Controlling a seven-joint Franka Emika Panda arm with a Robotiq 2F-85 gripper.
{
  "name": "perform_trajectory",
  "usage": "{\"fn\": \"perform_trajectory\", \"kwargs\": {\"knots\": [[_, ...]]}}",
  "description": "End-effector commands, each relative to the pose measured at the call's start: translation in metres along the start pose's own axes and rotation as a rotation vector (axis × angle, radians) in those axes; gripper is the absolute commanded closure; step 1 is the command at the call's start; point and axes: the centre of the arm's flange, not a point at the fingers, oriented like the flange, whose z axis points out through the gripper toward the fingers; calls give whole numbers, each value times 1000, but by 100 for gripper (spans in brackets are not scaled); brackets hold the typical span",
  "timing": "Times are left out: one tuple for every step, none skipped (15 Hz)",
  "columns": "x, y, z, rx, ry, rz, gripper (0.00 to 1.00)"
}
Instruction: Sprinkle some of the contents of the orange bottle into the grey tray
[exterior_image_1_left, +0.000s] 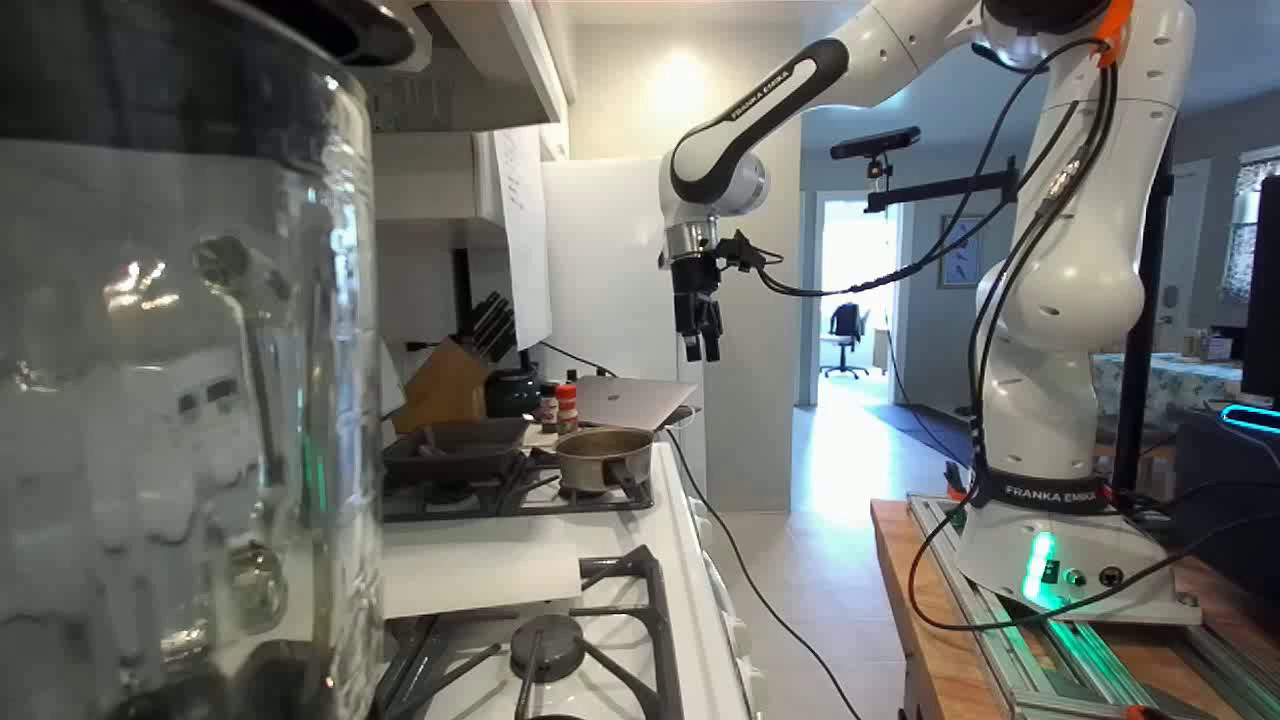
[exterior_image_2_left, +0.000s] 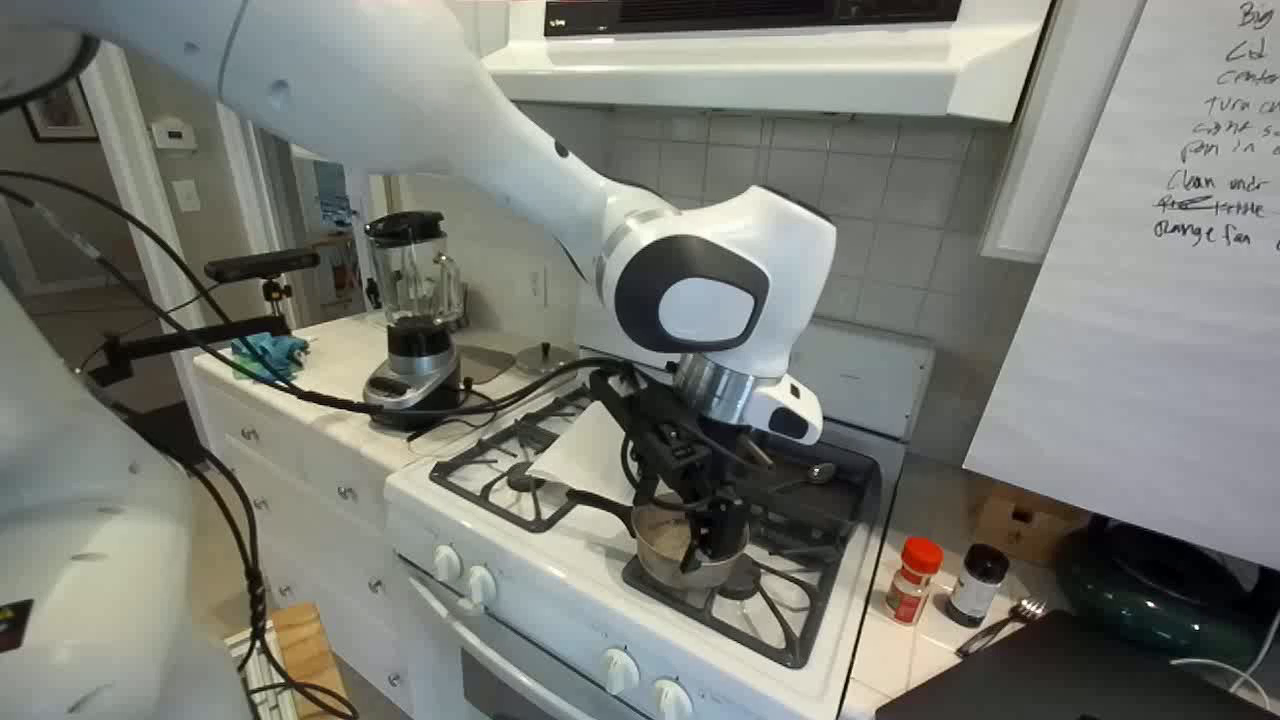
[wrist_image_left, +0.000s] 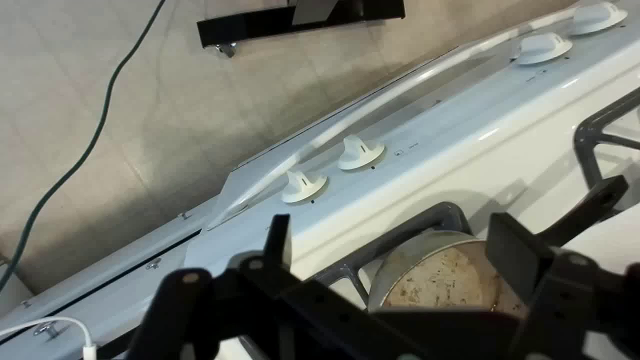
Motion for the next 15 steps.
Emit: {"fn": "perform_trajectory", "kwargs": {"knots": [[0,0,0,0,0,0,0],[0,0,0,0,0,0,0],[0,0,0,0,0,0,0],[0,0,0,0,0,0,0],[0,0,0,0,0,0,0],[0,0,0,0,0,0,0],[15,1,10,15,77,31,0],[28,2,12,16,88,70,0],[40,5,16,21,151,97,0],[53,10,21,24,200,131,0],[64,14,27,18,245,162,0],[76,19,34,16,298,185,0],[85,24,41,13,347,208,0],[95,29,49,8,408,228,0],[104,34,55,6,457,246,0]]}}
